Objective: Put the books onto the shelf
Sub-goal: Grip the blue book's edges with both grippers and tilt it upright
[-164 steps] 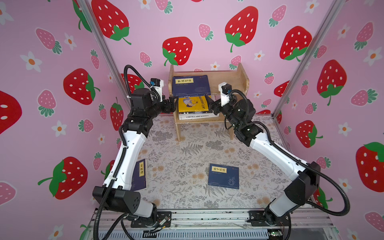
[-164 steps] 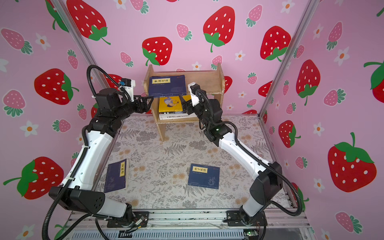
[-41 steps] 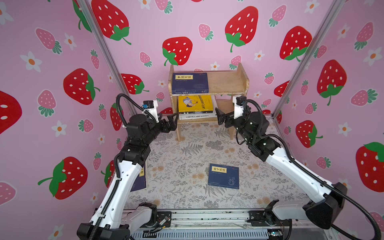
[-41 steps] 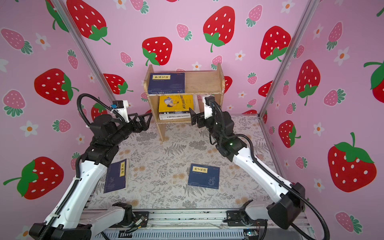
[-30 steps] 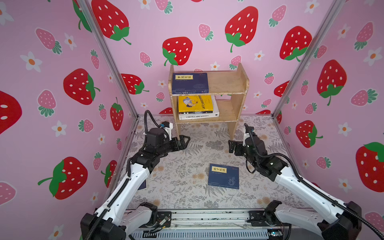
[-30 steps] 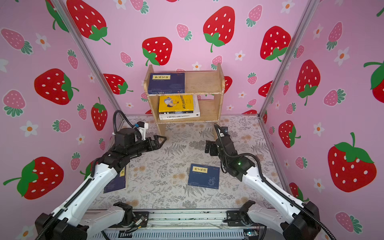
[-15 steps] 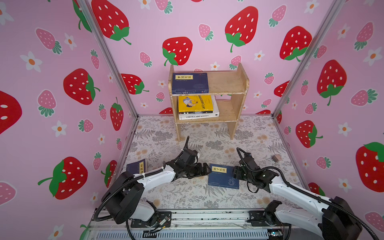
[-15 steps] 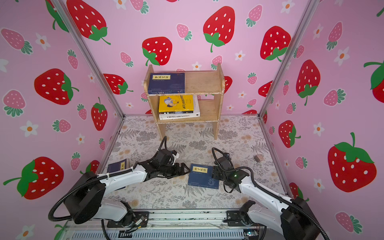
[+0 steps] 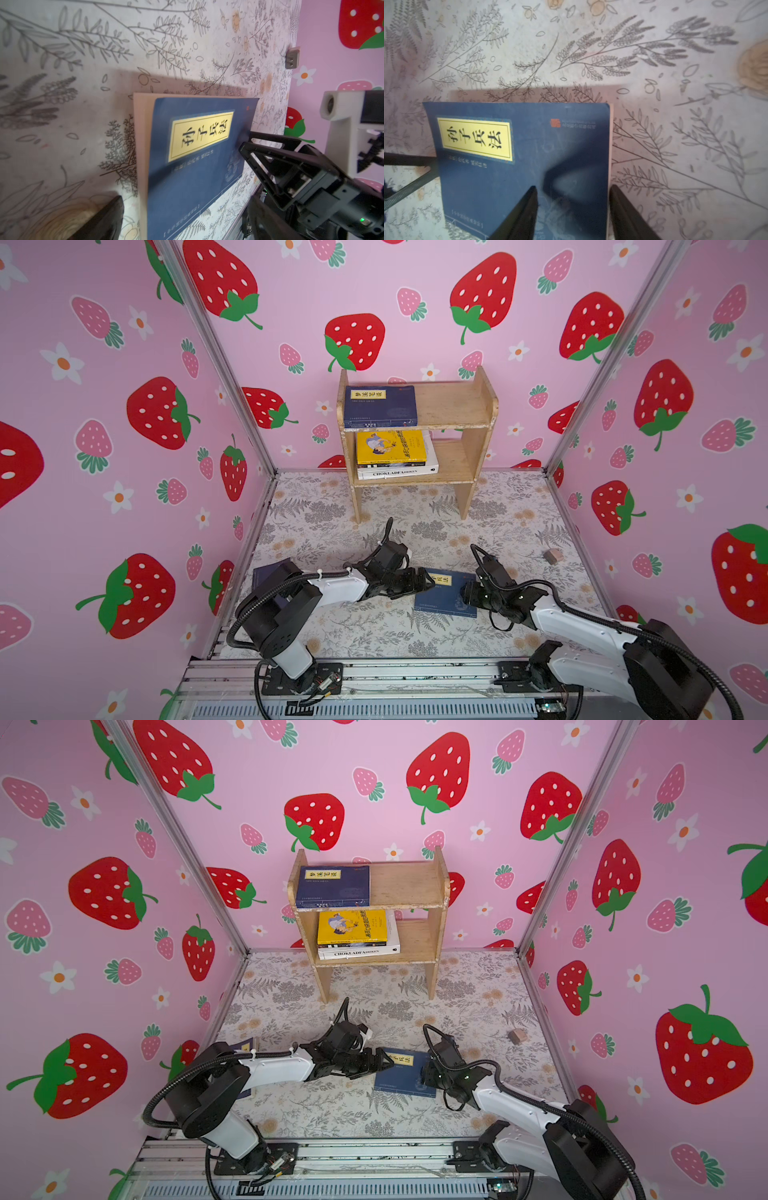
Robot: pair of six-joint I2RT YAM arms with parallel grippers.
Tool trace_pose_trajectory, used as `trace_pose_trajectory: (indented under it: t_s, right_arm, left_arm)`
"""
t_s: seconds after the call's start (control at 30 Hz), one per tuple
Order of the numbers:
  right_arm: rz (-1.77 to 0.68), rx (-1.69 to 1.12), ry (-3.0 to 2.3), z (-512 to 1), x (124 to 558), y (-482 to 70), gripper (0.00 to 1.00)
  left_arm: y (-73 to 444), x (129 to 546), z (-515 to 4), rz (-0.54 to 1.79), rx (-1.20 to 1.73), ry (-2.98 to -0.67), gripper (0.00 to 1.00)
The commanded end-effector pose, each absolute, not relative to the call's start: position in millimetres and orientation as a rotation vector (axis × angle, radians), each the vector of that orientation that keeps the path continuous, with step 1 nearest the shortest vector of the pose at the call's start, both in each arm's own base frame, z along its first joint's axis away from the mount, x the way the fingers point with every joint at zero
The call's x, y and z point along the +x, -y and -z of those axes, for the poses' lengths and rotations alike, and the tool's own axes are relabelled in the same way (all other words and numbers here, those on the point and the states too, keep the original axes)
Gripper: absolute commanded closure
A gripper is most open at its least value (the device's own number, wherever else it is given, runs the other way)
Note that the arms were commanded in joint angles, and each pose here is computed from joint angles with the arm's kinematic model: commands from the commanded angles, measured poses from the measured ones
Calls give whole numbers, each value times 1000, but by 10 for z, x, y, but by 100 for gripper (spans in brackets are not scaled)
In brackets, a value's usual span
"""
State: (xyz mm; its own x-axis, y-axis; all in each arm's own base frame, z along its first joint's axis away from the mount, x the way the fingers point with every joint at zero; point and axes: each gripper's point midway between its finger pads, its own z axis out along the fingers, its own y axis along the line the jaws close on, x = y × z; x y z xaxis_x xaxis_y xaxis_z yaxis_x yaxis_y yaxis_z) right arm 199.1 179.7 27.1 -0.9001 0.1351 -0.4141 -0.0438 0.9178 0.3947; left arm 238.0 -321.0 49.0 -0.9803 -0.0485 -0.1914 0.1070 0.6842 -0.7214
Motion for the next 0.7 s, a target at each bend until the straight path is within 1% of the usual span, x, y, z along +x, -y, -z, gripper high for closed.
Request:
trace_pose_trajectory:
  t_s: [0.0, 0.07, 0.23, 0.3, 0.43, 0.67]
  right_arm:
    - [-702, 56, -2617, -338, 1934, -1934, 52]
    - [-803, 45, -2549, -531, 1966, -2037, 56]
    - [-952, 69, -2358, -1089, 2060, -2099, 59]
    - [-1015, 71, -2310, -1216, 2047, -2121, 60]
    - [-1149, 98, -2268, -1277, 1986, -2185, 63]
    - [-1077, 200, -2329, -1095, 2015, -2088, 73]
  left_arm:
    - [3303, 2416, -454, 1209, 29, -2700, 6]
    - [3333, 2421, -428, 1224, 26, -2705, 6]
    - [3382, 2453, -409, 1241, 18, -2706, 7]
    - [3390, 2471, -418, 1241, 20, -2702, 7]
    - [3416, 2506, -461, 1244, 28, -2690, 8]
    - [3406, 2518, -500, 1238, 29, -2681, 8]
